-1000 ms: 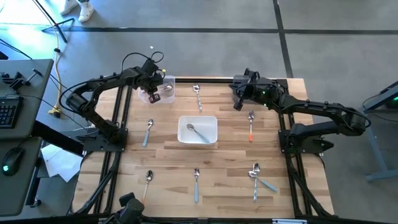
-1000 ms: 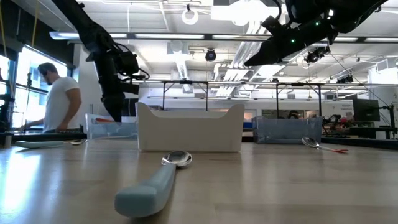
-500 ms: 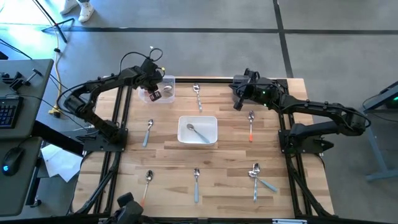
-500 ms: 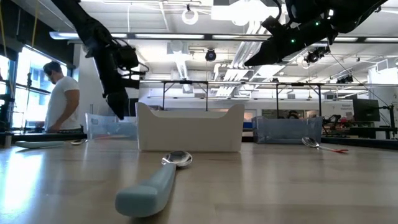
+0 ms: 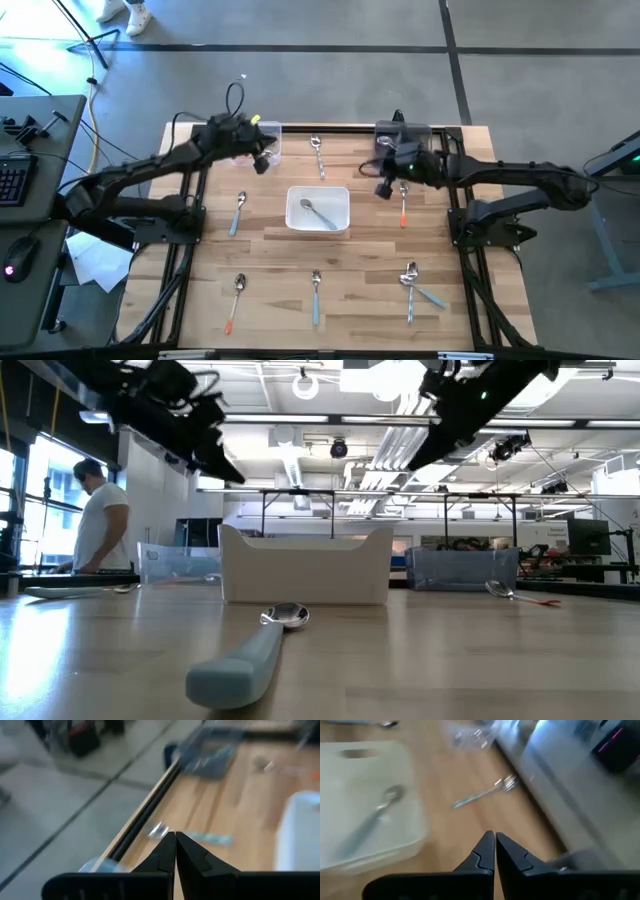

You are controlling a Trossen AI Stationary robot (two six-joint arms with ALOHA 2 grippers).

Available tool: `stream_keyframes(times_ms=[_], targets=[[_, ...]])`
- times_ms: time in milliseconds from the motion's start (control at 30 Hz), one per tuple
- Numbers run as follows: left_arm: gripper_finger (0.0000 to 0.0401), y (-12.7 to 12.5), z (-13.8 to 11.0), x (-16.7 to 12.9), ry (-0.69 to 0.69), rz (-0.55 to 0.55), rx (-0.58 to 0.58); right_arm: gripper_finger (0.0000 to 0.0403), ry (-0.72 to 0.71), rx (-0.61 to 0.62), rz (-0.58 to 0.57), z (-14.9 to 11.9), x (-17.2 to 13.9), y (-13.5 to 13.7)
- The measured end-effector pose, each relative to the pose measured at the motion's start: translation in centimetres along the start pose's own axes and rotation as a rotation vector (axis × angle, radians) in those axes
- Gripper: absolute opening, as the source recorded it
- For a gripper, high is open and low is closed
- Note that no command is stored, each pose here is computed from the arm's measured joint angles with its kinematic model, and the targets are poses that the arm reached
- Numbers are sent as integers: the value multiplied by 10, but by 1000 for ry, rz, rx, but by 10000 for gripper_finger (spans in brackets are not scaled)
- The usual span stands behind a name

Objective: Sort silverware by color (type)
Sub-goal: Put the blue spoon into the white bin

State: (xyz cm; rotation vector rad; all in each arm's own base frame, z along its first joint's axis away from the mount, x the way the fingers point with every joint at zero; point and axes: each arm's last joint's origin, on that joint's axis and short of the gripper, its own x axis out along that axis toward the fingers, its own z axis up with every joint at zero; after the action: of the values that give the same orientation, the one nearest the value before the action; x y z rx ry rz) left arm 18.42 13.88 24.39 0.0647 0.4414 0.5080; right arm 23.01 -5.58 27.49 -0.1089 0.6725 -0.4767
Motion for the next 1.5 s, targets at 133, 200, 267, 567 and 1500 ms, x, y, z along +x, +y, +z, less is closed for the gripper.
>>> stream_keyframes(times_ms=[133,200,267,567,1500], targets=[[2,-23,-9,-11,-136,-59,8,0,139,92,110,3,-27,29],[1,-32,-15,-15,-171,-86,14,0,187,137,160,1,-40,45],[1,-38,-22,-17,-183,-109,24,0,245,185,200,-7,-52,62],[1,-56,-33,-18,-176,-185,41,0,522,385,260,-57,-107,141],[0,-96,-27,-27,-213,-362,38,133,901,306,52,-160,-95,251]])
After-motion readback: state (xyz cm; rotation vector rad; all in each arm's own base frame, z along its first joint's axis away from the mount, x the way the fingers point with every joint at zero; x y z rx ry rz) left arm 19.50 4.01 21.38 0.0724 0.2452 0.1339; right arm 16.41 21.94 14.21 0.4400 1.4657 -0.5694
